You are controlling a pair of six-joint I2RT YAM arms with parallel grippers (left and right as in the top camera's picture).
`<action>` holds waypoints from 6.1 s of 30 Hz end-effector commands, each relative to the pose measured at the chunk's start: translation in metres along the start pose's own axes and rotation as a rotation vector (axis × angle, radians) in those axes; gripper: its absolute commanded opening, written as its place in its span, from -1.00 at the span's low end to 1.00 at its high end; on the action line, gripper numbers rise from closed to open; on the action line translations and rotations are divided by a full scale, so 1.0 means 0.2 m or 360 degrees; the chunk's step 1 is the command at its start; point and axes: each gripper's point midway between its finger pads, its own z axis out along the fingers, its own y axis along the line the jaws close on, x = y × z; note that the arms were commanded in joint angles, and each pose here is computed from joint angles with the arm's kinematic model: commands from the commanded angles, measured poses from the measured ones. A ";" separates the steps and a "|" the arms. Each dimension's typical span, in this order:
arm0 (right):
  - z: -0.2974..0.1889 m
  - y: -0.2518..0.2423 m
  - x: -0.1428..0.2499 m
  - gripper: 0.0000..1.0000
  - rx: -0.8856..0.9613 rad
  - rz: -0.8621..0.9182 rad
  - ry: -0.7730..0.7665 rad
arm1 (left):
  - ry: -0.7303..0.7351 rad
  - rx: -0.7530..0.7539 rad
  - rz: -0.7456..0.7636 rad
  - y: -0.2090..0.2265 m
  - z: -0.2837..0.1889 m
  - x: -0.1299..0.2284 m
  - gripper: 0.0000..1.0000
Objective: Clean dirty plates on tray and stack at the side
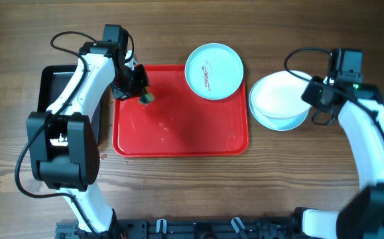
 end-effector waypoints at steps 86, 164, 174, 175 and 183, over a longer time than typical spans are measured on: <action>0.20 1.19 0.87 -0.91 -0.0601 -0.0494 0.0731 | -0.0052 0.0007 -0.0005 -0.01 -0.03 -0.02 -0.92; 0.32 1.38 0.96 -0.91 -0.0951 -0.0608 0.0789 | 0.0539 -0.0089 0.0661 -0.16 0.50 0.53 -0.92; 0.32 1.38 0.96 -0.91 -0.0954 -0.0607 0.0786 | 0.0343 0.0063 0.0375 -0.51 0.60 0.56 -0.92; 0.32 1.38 0.96 -0.91 -0.0954 -0.0607 0.0786 | 0.0319 0.0079 0.0344 -0.53 0.61 0.55 -0.92; 0.32 1.38 0.96 -0.91 -0.0950 -0.0607 0.0790 | -0.0041 0.0124 0.0140 -0.52 0.60 0.20 -0.92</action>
